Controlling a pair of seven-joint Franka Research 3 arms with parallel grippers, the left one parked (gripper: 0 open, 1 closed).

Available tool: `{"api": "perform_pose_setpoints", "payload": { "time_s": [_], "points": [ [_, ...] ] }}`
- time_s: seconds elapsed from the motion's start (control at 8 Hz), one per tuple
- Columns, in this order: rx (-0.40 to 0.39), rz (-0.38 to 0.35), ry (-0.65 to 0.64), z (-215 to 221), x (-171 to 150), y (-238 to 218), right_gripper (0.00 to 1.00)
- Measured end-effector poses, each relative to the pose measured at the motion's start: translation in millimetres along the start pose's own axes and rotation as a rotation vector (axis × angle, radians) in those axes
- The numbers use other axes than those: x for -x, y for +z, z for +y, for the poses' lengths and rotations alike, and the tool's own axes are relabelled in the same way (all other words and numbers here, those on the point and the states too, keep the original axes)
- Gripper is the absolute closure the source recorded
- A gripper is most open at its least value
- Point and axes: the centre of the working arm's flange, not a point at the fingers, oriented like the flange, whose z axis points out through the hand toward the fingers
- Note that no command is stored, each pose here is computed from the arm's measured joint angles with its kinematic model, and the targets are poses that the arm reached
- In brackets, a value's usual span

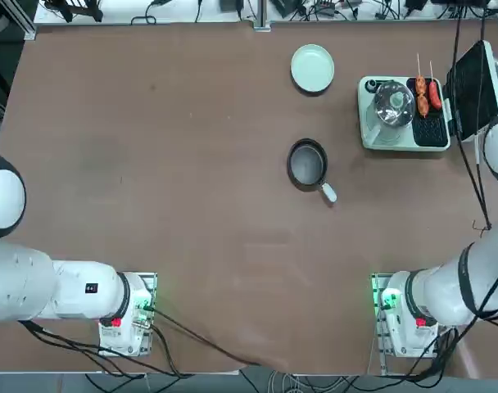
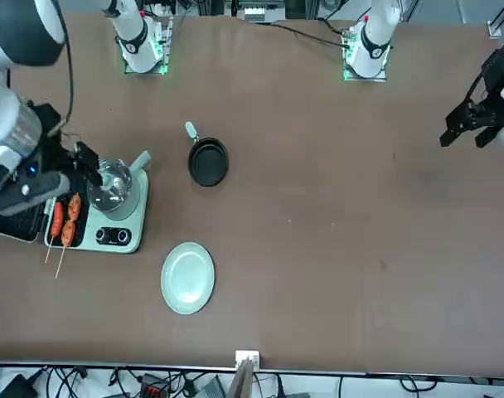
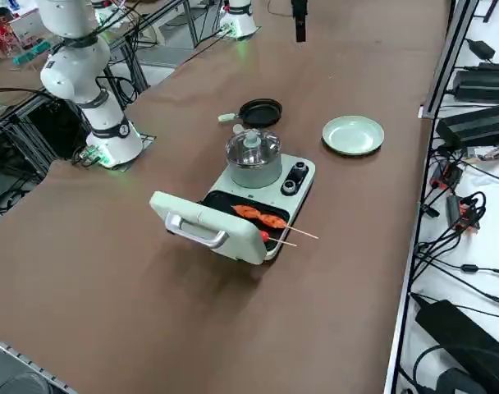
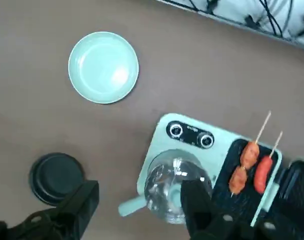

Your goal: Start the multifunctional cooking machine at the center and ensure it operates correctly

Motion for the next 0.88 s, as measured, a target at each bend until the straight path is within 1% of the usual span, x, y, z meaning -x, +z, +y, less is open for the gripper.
{"api": "perform_pose_setpoints", "payload": {
  "time_s": [0.25,0.5,0.88],
  "points": [
    [-0.001,-0.022,0.087,8,15,-15,0.00],
    [-0.001,-0.019,0.159,35,39,-34,0.00],
    [-0.018,-0.025,0.253,76,97,-51,0.00]
  ]
}}
